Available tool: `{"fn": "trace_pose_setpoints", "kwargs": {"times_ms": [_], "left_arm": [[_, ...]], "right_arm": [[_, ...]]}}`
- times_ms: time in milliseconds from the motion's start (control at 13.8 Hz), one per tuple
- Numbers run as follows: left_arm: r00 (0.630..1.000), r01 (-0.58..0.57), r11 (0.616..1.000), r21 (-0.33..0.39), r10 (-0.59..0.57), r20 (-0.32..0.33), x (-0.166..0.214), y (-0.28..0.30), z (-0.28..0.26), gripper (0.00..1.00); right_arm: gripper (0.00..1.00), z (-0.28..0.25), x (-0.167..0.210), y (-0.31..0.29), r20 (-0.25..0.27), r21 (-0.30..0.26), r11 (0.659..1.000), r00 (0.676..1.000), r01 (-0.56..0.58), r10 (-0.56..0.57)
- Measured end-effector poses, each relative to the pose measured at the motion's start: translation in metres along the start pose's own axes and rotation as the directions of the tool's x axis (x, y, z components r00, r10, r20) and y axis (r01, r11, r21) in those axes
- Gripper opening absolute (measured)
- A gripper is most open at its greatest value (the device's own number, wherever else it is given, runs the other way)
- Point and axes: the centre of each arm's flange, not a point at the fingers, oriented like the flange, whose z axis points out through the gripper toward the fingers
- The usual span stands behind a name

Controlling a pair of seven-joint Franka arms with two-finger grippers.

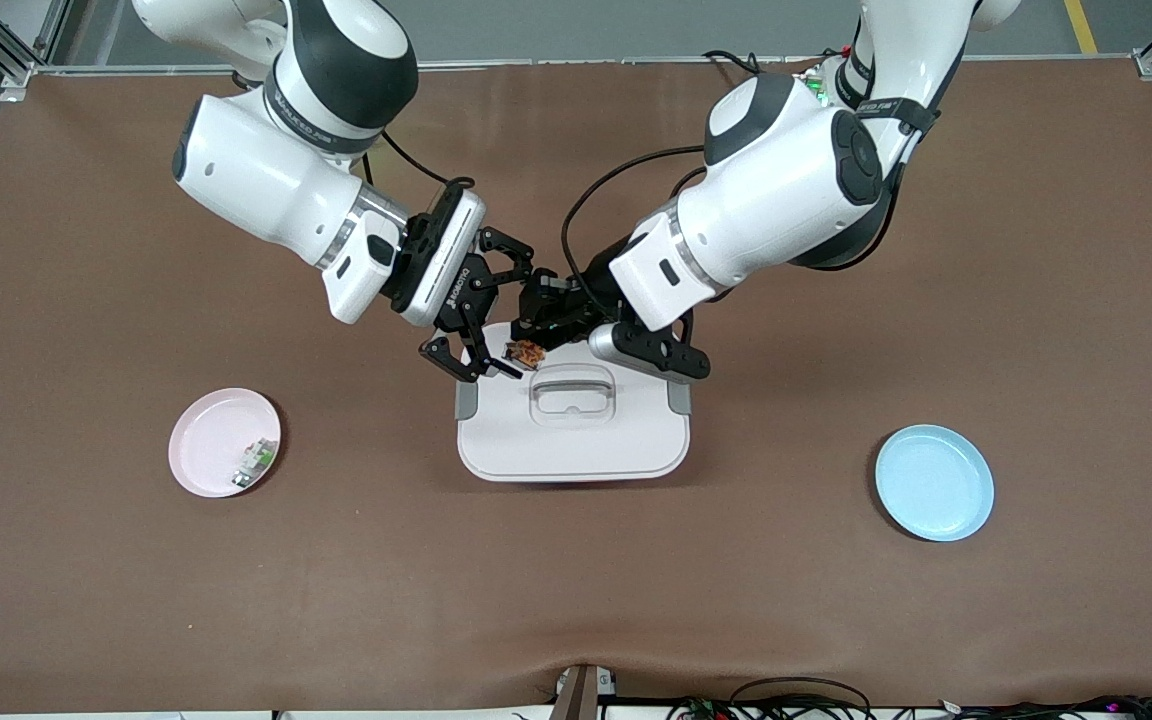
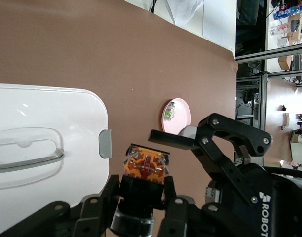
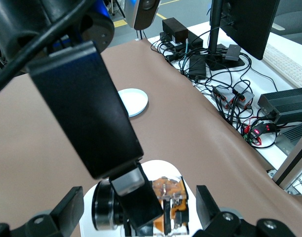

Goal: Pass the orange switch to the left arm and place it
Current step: 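Close the left gripper on the switch above the white box, then open the right gripper and withdraw it while the left gripper carries switch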

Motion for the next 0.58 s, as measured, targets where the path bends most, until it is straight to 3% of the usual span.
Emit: {"fn": "trace_pose_setpoints", "kwargs": {"times_ms": [362,579], "left_arm": [[0.998,-0.023,0.995,0.094,0.028,-0.059,0.026,-0.028,-0.019,0.41],[0.998,-0.011,0.984,0.175,0.021,-0.054,0.046,-0.06,-0.037,0.41]], "right_arm": [[1.0,-0.001,0.0,0.0,0.003,0.006,1.0,1.0,-0.006,0.006],[1.0,-0.012,-0.009,0.001,0.057,0.032,0.999,0.998,0.008,-0.009]]}}
